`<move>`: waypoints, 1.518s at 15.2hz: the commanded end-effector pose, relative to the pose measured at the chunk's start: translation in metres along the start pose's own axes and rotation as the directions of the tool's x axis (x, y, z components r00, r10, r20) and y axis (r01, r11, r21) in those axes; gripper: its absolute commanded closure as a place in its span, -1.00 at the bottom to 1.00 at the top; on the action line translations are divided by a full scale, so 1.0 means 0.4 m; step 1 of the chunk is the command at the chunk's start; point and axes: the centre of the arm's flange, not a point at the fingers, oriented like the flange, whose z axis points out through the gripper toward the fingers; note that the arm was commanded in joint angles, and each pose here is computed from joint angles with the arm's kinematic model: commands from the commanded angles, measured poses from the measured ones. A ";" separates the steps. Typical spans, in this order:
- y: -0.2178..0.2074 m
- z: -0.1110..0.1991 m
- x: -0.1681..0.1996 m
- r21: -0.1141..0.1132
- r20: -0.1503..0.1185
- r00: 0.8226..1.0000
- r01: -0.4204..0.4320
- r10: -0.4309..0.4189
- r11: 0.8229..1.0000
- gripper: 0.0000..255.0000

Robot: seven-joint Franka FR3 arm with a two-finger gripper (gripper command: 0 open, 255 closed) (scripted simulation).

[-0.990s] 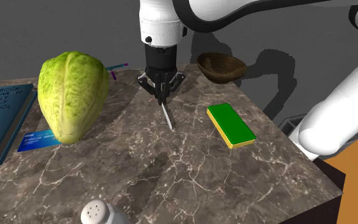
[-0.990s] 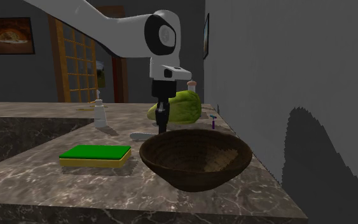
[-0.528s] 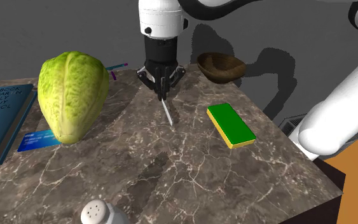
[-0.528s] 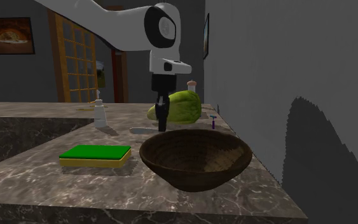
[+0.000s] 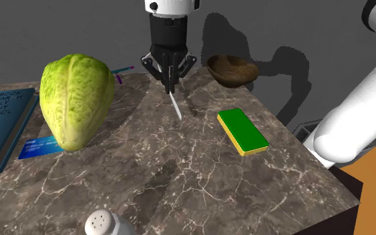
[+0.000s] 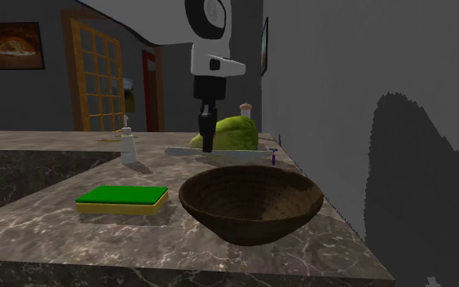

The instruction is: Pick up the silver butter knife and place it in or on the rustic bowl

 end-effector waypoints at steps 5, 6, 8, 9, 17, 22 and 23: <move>0.001 -0.078 -0.002 0.000 0.000 1.000 0.000 0.000 1.000 1.00; 0.001 -0.091 -0.003 0.000 0.000 1.000 0.000 0.000 1.000 1.00; 0.001 -0.117 -0.004 0.000 0.000 1.000 0.000 0.000 1.000 1.00; 0.001 -0.131 -0.005 0.000 0.000 1.000 0.000 0.000 1.000 1.00; 0.000 -0.236 -0.010 0.000 0.000 1.000 0.000 0.000 1.000 1.00; 0.095 -0.267 0.016 0.000 0.000 1.000 0.000 0.000 1.000 1.00; 0.126 -0.271 0.025 0.000 0.000 1.000 0.000 0.000 1.000 1.00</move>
